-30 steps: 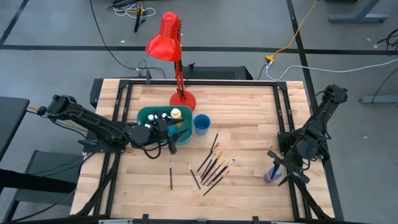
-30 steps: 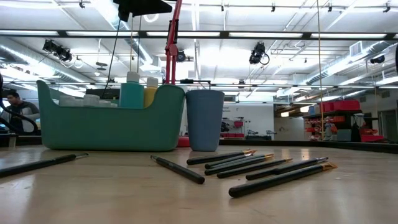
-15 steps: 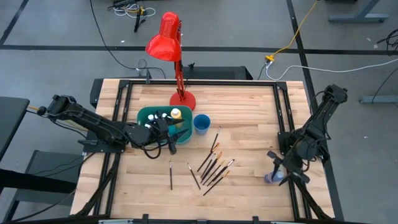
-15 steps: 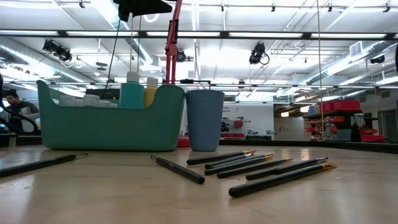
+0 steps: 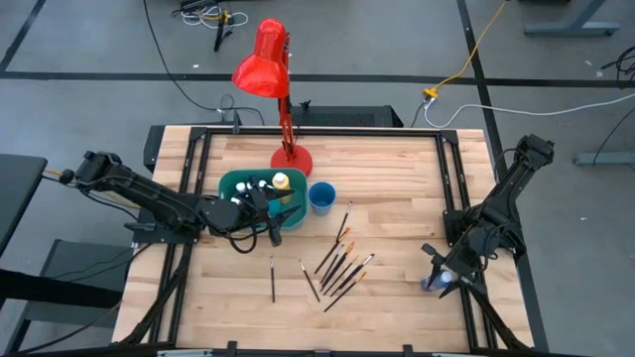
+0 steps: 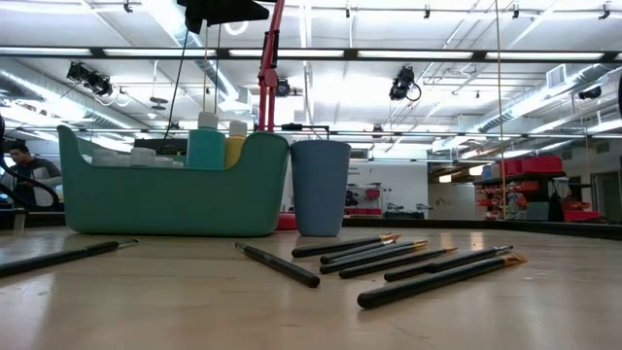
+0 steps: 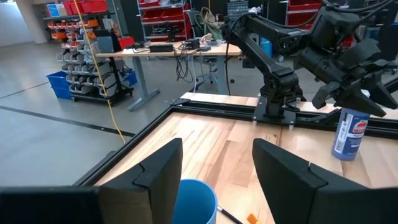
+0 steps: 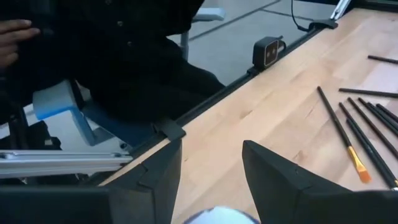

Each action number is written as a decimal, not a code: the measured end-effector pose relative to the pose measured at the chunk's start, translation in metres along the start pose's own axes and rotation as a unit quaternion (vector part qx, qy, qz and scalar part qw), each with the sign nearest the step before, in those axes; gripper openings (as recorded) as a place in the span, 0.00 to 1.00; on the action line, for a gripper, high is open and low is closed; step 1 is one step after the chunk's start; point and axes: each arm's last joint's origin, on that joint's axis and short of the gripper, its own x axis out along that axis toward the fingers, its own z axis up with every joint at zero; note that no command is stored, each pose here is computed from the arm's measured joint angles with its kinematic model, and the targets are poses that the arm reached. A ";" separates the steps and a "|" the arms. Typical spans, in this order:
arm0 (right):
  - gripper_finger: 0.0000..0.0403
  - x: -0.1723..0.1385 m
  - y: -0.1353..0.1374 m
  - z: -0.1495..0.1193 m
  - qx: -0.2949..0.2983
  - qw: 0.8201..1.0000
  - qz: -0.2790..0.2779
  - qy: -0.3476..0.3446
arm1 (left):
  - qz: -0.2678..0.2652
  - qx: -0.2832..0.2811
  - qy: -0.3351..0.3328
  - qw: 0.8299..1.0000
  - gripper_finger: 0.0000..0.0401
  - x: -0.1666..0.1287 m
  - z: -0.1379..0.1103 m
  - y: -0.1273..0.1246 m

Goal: Pick & Place Paint Supplies
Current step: Put the light blue paint bottle into the green bin

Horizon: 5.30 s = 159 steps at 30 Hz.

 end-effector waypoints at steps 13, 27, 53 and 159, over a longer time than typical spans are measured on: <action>0.41 0.002 0.000 -0.002 0.016 1.000 -0.001 0.012 | -0.013 -0.003 0.001 1.000 0.51 0.000 0.000 -0.001; 0.19 0.003 -0.002 0.007 -0.059 0.996 -0.052 -0.038 | -0.078 0.024 0.002 0.997 0.51 0.000 0.000 -0.004; 0.19 0.003 -0.091 0.097 -0.058 0.863 -0.364 -0.345 | -0.079 0.042 0.000 0.996 0.51 0.000 0.000 -0.004; 0.44 0.028 -0.136 0.107 0.036 0.898 -0.399 -0.181 | -0.079 -0.078 0.131 0.985 0.51 0.053 -0.081 -0.053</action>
